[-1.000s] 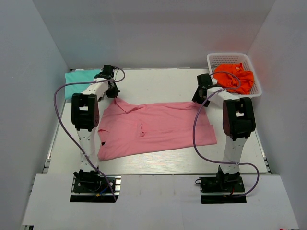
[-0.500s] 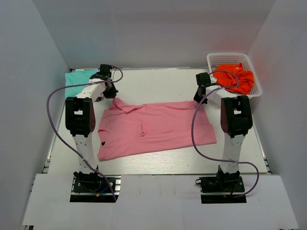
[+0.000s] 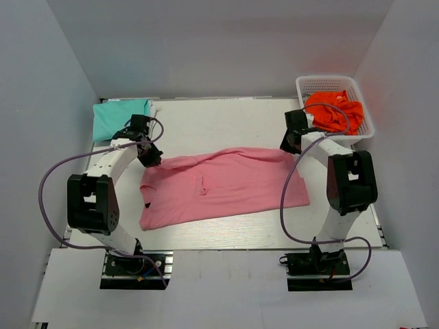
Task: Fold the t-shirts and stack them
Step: Grap the side of the flattened tshirt furthest away from the robot with both arms, then fold the other side of the tshirt into a rectangle
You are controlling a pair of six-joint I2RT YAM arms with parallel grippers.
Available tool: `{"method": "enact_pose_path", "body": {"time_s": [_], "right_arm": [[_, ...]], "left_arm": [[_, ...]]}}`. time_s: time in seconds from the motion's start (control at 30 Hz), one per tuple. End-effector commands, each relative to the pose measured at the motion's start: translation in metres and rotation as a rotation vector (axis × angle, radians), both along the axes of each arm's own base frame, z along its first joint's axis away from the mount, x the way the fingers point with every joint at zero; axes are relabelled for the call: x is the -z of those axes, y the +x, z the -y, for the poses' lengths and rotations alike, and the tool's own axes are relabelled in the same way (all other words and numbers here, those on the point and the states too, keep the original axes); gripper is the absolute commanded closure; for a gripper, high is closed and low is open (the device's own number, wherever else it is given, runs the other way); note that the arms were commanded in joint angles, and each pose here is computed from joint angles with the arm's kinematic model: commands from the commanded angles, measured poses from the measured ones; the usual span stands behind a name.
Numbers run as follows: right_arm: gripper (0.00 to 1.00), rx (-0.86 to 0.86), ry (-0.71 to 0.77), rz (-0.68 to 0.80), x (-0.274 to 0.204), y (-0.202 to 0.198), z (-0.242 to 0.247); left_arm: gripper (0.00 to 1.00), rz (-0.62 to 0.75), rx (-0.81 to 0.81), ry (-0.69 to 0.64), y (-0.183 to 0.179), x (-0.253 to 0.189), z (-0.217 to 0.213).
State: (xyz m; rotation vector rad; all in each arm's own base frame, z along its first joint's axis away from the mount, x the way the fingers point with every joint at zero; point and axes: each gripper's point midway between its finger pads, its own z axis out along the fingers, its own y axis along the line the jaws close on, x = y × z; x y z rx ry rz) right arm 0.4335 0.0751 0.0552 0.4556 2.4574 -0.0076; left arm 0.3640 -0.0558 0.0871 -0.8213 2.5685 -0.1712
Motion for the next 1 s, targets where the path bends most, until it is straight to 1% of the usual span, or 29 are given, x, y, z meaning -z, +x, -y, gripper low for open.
{"method": "enact_pose_path", "body": {"time_s": [0.0, 0.03, 0.13, 0.17, 0.3, 0.33, 0.37, 0.43, 0.5, 0.53, 0.63, 0.67, 0.7, 0.8, 0.93, 0.97], "right_arm": [[1.00, -0.004, -0.019, 0.077, -0.024, -0.002, 0.006], [1.00, -0.003, -0.021, 0.091, -0.029, -0.003, 0.007], [1.00, 0.004, -0.037, 0.110, -0.040, -0.009, 0.012], [1.00, 0.008, -0.042, 0.108, -0.041, -0.011, 0.014], [1.00, 0.004, -0.048, 0.112, -0.044, -0.025, 0.018], [1.00, 0.003, -0.044, 0.123, -0.048, -0.026, 0.018], [1.00, 0.000, -0.048, 0.113, -0.046, -0.030, 0.019], [1.00, 0.002, -0.047, 0.116, -0.047, -0.034, 0.020], [1.00, 0.004, -0.047, 0.113, -0.045, -0.039, 0.021], [1.00, 0.004, -0.044, 0.123, -0.049, -0.039, 0.022], [1.00, -0.005, -0.047, 0.124, -0.050, -0.042, 0.023], [1.00, -0.010, -0.042, 0.118, -0.049, -0.043, 0.022], [1.00, -0.010, -0.051, 0.114, -0.049, -0.044, 0.023], [1.00, -0.015, -0.058, 0.103, -0.050, -0.046, 0.024], [1.00, -0.026, -0.060, 0.099, -0.054, -0.047, 0.024], [1.00, -0.029, -0.062, 0.088, -0.052, -0.048, 0.024]], "left_arm": [[1.00, 0.033, -0.043, -0.068, -0.015, -0.016, 0.008], [1.00, 0.037, -0.039, -0.077, -0.018, -0.022, 0.010], [1.00, -0.014, -0.077, -0.034, -0.036, -0.023, -0.003], [1.00, 0.020, -0.081, -0.031, -0.036, -0.033, -0.005], [1.00, 0.041, -0.060, -0.053, -0.052, -0.036, 0.001], [1.00, 0.031, -0.069, -0.052, -0.057, -0.034, -0.002], [1.00, -0.006, -0.070, -0.046, -0.066, -0.028, -0.003], [1.00, -0.002, -0.082, -0.023, -0.073, -0.034, -0.009], [1.00, -0.024, -0.085, -0.015, -0.086, -0.027, -0.009], [1.00, -0.008, -0.081, -0.026, -0.090, -0.031, -0.008], [1.00, -0.013, -0.078, -0.053, -0.102, -0.025, -0.007], [1.00, -0.003, -0.083, -0.045, -0.104, -0.029, -0.009], [1.00, -0.031, -0.083, -0.041, -0.111, -0.024, -0.009], [1.00, -0.050, -0.084, -0.038, -0.122, -0.021, -0.010], [1.00, -0.059, -0.088, -0.027, -0.126, -0.022, -0.013], [1.00, -0.045, -0.088, -0.029, -0.121, -0.029, -0.012]]}}
